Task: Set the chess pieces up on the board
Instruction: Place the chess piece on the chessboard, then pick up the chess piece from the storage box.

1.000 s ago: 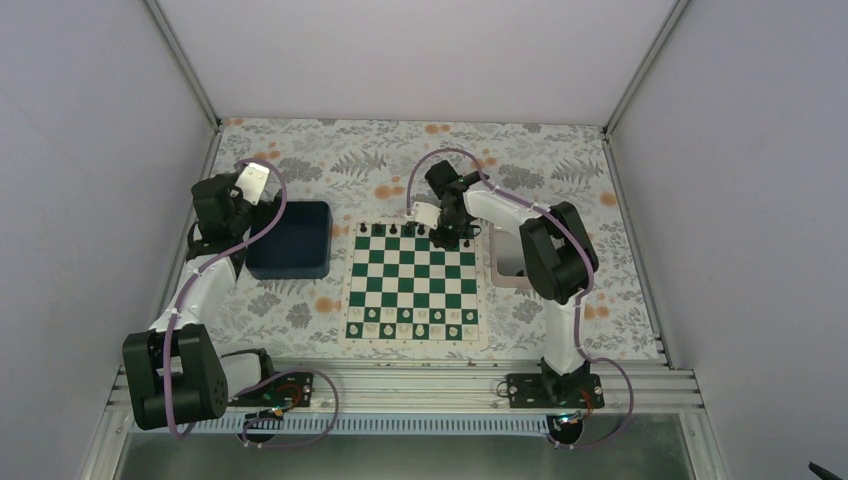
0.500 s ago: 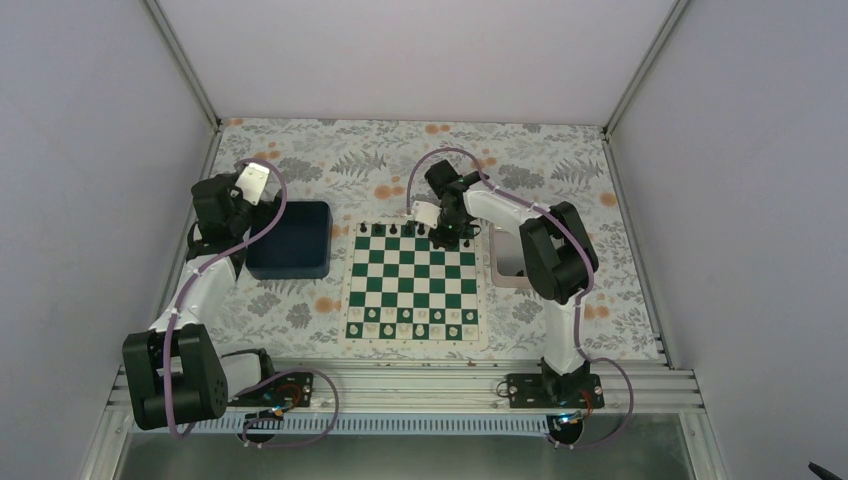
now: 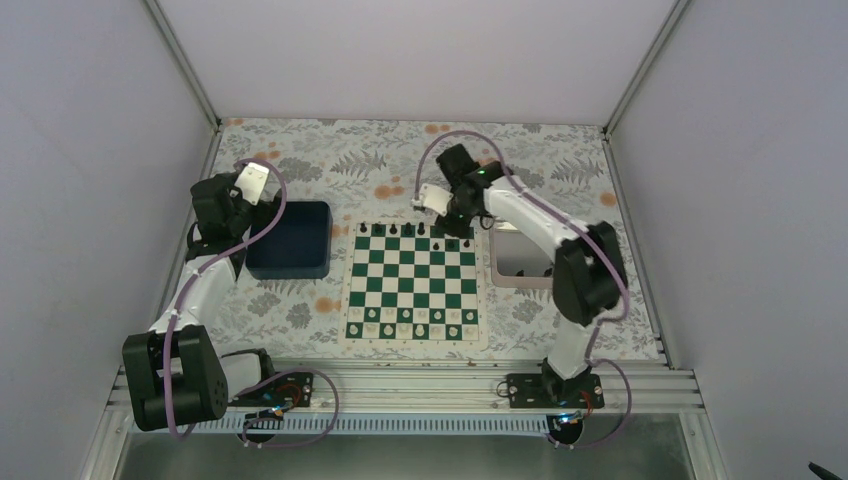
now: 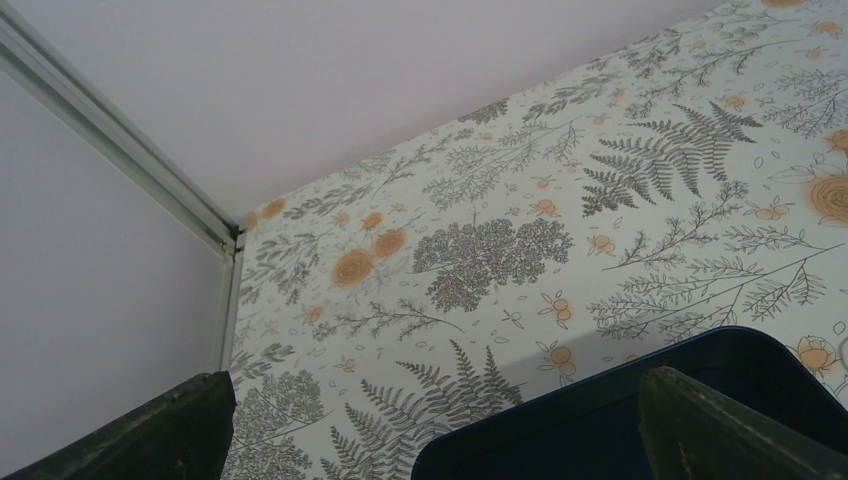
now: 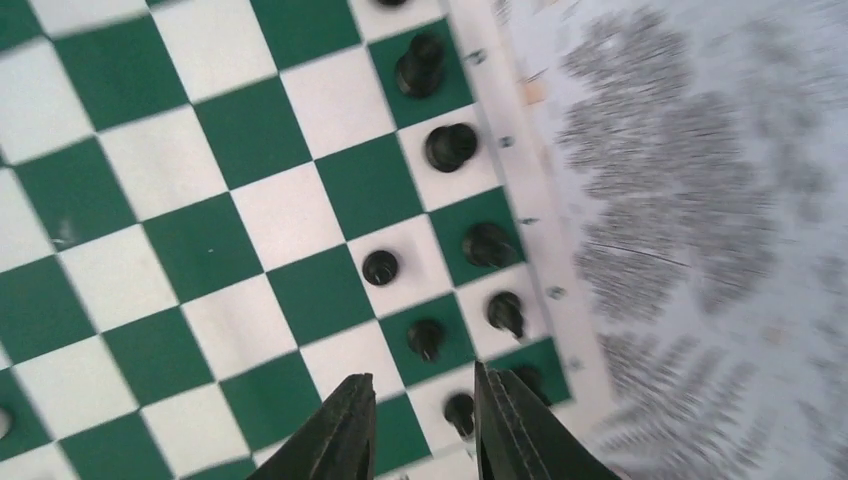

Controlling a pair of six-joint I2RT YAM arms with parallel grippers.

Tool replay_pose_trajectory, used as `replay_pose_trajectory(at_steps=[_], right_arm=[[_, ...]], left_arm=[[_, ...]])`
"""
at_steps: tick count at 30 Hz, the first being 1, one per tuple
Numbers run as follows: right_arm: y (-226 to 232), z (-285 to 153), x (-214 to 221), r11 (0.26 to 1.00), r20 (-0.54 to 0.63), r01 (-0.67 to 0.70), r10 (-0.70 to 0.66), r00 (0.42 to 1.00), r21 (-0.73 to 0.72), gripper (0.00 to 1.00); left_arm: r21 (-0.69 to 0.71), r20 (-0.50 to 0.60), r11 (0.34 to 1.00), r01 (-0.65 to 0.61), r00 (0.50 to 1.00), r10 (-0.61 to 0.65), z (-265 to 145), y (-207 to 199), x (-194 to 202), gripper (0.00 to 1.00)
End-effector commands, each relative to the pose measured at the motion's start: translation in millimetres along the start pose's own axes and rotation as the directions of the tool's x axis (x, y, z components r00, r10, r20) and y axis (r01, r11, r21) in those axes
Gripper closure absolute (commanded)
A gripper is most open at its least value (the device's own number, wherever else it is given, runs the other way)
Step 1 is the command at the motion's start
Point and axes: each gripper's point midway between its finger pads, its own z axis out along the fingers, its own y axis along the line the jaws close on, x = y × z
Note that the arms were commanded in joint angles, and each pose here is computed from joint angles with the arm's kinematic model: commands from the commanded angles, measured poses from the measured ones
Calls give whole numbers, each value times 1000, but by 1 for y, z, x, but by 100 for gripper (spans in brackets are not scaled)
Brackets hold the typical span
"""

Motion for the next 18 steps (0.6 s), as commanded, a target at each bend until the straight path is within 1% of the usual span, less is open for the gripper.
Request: replay_pose_trajectory(at_steps=[1,4,8,13,18], right_arm=[[-20,-74,11,989,53,-58,51,997,133,72],[-37,-100,42,975,53,-115,106,993,193,70],[-63,-110,105,947,21,-219,220,975,236,69],[-83,-96,177,909,-13,-323,338,941,262,69],[-99,-70,218,883,-42,-379,405,914,276,69]], left_arm=[[4,24,1000,2,1000,-2,-3,1,-5,0],[5,25,1000,2,1000,-2,-4,1,-6,0],[1,31,1000,0,1000,0,-5,2,-8,0],[7,31,1000,1,1000,-1,-5,1,-8,0],[9,32,1000,3,999,-3,-4,1,-9,0]])
